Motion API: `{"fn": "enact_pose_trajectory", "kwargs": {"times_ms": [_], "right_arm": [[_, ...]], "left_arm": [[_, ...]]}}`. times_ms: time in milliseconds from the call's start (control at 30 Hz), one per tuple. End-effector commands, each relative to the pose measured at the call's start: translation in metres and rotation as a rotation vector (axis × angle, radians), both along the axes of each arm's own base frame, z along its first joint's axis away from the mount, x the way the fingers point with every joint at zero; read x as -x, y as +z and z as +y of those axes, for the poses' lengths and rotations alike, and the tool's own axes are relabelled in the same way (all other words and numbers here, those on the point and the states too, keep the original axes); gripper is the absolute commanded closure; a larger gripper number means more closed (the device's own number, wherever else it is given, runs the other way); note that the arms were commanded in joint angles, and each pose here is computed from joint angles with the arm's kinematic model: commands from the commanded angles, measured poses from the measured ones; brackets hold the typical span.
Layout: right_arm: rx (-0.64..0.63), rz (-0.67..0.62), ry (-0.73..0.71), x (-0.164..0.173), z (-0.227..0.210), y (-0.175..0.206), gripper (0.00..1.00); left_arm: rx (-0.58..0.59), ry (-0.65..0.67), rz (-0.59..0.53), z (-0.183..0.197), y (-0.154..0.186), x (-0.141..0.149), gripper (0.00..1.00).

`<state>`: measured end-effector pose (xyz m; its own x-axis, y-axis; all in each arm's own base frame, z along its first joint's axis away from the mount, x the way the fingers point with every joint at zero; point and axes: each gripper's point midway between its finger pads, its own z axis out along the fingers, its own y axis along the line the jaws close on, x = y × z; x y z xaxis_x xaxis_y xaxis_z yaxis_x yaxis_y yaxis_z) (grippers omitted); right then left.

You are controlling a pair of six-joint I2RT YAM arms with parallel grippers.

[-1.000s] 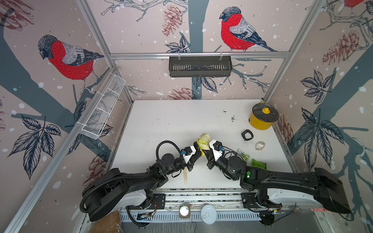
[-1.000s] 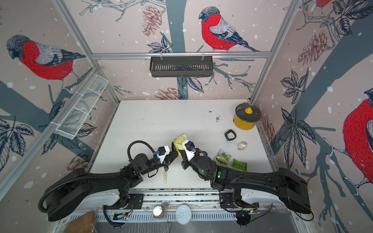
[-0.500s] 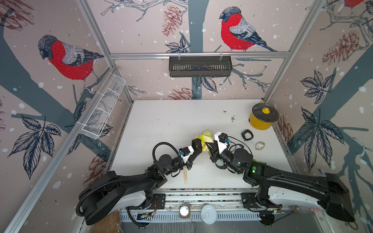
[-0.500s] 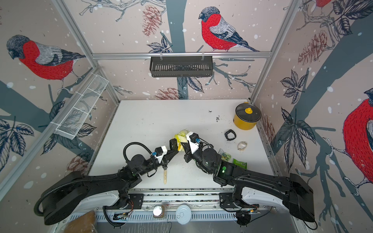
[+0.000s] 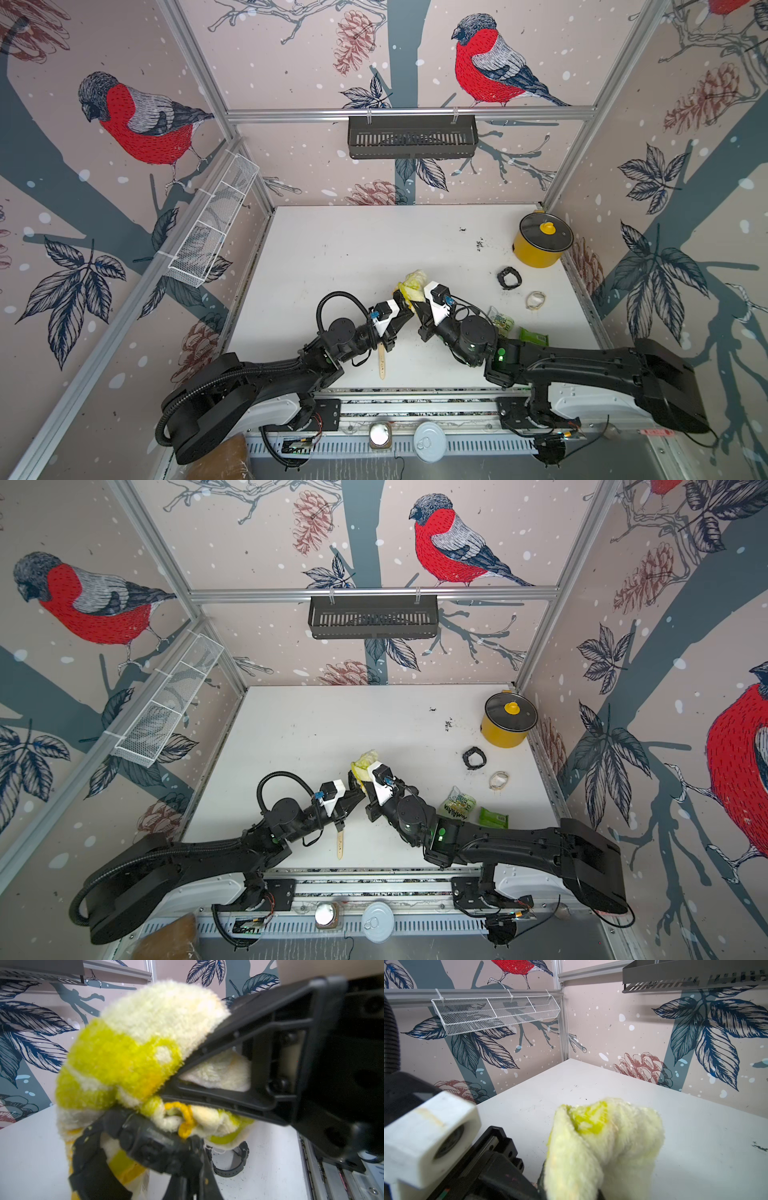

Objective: Wipe the watch dial
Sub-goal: Wipe the dirt from the watch dial.

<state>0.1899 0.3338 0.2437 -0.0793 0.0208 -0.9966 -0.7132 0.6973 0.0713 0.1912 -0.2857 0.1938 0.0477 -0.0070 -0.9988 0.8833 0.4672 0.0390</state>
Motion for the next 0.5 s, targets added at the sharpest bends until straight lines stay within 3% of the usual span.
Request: {"fn": "enact_pose_trajectory", "kwargs": {"times_ms": [0, 300, 467], "right_arm": [[0.021, 0.057, 0.016, 0.005, 0.001, -0.022, 0.97], [0.045, 0.073, 0.0, 0.008, -0.017, -0.034, 0.97], [-0.016, 0.046, -0.061, -0.007, -0.043, -0.007, 0.97]], "left_arm": [[0.15, 0.045, -0.108, 0.006, 0.049, -0.005, 1.0], [0.178, 0.053, -0.14, 0.008, 0.06, -0.005, 1.0], [0.113, -0.001, -0.153, -0.001, 0.049, 0.0, 1.0]]}}
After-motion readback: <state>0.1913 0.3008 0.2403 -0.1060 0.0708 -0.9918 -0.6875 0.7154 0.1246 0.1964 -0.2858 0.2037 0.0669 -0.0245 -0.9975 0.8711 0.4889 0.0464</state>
